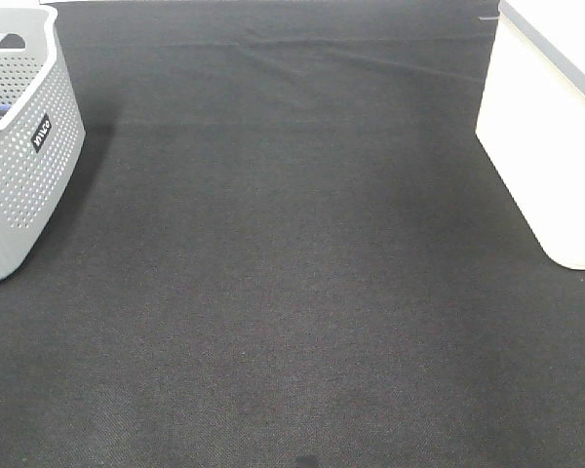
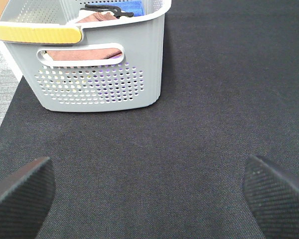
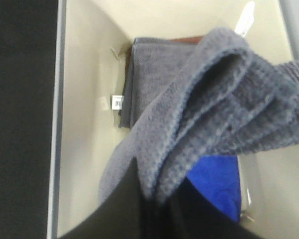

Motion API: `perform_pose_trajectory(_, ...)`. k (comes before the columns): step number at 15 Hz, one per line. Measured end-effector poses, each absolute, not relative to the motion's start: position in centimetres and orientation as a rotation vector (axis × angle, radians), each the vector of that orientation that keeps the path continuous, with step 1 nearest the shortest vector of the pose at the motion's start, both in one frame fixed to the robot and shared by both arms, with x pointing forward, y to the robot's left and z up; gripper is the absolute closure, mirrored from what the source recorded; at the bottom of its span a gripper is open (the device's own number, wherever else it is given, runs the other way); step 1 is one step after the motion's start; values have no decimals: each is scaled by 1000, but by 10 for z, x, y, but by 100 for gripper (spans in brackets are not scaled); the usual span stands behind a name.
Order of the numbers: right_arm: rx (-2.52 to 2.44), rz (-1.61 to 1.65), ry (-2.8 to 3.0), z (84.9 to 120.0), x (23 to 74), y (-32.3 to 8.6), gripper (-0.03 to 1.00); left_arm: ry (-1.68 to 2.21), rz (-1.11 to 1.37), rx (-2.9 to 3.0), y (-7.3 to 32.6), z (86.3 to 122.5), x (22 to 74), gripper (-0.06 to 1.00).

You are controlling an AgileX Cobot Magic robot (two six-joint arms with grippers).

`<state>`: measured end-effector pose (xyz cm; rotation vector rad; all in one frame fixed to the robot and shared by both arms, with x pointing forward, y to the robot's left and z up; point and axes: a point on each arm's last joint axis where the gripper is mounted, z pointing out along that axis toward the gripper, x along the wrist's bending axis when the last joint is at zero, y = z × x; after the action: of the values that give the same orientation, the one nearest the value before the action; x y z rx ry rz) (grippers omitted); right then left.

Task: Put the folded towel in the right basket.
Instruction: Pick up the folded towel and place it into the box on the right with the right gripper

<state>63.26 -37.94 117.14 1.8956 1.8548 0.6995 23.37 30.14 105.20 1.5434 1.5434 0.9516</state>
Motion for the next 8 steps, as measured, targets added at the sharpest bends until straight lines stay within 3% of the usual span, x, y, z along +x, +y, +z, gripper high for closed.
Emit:
perform_pose_trajectory(4,2042,669,1909,1120,662,-384,90,1543,952,1543,301,1052,234,-3)
perform_pose_trajectory(5,2096,663,1891,1111,667,-386,84,1543,952,1543,301,1052,234,-3)
perform_pose_trajectory(8,2193,627,1844,1094,674,-389,44,1543,952,1543,301,1052,234,-3)
